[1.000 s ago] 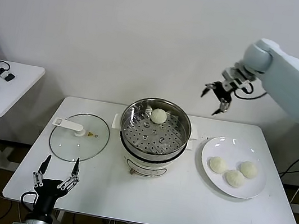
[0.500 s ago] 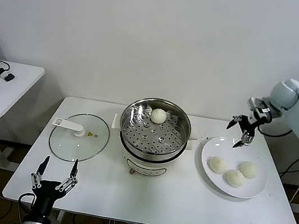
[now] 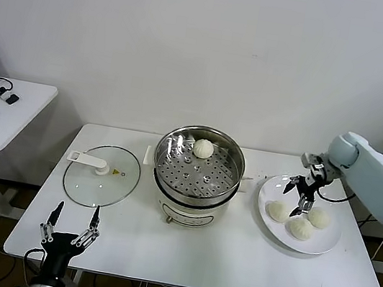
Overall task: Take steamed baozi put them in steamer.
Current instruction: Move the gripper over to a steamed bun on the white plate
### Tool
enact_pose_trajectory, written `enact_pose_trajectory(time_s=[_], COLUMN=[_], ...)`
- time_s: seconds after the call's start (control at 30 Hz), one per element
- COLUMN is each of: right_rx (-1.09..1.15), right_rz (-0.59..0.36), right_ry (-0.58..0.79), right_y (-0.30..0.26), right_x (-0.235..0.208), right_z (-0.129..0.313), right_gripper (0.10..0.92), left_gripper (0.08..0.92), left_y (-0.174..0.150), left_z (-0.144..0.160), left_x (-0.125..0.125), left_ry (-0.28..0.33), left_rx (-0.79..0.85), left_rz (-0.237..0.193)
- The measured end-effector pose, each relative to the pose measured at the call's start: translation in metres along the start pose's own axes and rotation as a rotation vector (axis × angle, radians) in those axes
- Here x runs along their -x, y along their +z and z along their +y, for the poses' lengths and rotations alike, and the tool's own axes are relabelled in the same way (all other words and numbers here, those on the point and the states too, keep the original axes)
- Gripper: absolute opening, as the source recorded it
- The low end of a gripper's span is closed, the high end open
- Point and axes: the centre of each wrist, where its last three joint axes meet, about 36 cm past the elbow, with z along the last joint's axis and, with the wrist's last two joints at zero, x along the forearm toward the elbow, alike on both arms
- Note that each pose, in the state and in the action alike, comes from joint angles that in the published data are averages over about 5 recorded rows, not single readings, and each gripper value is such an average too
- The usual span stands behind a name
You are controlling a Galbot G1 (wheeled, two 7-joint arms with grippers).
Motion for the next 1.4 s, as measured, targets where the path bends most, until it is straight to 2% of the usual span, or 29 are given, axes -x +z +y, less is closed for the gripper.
enact_pose_trajectory(time_s=[1.4], right_rx=[-0.031], right_rz=[0.029], right_ry=[0.021], right_y=[-0.001], right_x=[0.042], right_z=[-0.006], right_gripper=[0.823], left_gripper=[0.823], left_y=[0.006], left_z=[0.003], left_x=[0.000], left_ry=[-0.006], left_rx=[-0.006], left_rz=[0.013])
